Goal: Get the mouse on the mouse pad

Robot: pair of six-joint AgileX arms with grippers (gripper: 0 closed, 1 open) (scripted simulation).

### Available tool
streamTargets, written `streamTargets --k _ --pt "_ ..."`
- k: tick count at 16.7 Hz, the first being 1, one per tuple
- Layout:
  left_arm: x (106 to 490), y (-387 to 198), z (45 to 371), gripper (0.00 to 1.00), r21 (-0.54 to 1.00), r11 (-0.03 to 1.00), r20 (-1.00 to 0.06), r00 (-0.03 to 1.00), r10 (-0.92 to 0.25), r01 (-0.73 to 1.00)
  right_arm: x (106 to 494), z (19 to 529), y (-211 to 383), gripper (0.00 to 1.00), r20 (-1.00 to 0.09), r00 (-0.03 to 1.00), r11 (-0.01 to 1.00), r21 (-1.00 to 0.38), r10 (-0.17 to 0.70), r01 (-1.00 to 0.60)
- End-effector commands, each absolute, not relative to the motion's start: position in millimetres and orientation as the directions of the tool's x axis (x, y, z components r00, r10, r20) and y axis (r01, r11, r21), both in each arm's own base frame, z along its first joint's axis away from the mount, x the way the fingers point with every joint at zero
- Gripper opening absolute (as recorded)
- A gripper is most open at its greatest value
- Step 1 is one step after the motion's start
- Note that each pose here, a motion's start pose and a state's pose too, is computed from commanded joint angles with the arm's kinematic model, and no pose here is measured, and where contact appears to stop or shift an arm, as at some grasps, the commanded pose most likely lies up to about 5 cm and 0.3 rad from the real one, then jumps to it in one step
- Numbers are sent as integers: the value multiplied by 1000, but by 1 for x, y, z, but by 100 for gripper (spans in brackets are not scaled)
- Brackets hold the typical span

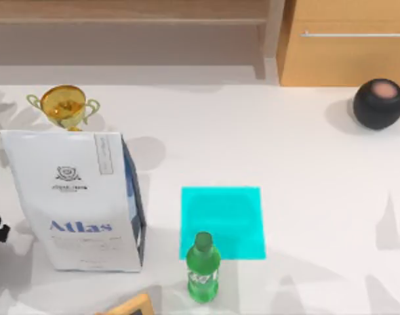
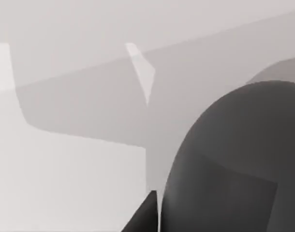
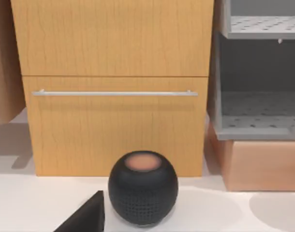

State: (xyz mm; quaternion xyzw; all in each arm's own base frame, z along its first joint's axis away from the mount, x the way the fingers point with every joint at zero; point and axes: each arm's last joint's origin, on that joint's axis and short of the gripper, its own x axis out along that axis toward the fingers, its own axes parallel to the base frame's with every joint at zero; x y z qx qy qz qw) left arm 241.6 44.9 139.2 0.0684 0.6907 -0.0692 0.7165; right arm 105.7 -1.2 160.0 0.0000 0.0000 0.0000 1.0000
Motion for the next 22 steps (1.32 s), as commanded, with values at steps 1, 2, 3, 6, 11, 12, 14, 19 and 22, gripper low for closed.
streamTargets --k 1,2,3,6,11,12,14,19,22 --pt "242 45 149 0 -1 981 -1000 28 -6 193 106 160 -1 100 0 1000 1000 0 0 0" --pt "241 45 160 0 -6 981 -1000 15 -9 193 106 160 -1 100 0 1000 1000 0 0 0" --pt "240 45 171 0 -10 981 -1000 4 -11 194 106 160 -1 100 0 1000 1000 0 0 0" --pt "237 43 203 0 -5 981 -1000 18 -9 196 106 160 -1 100 0 1000 1000 0 0 0" --pt "235 42 214 0 0 980 -999 34 -7 198 106 160 -1 100 0 1000 1000 0 0 0" --pt "235 43 212 0 -1 981 -1000 30 -7 196 106 160 -1 100 0 1000 1000 0 0 0" --pt "237 43 213 0 3 978 -999 36 -5 207 106 160 -1 100 0 1000 1000 0 0 0" --pt "270 39 235 0 87 905 -989 146 27 416 106 160 -1 100 0 1000 1000 0 0 0" --pt "302 27 254 0 187 763 -969 243 40 618 106 160 -1 100 0 1000 1000 0 0 0"
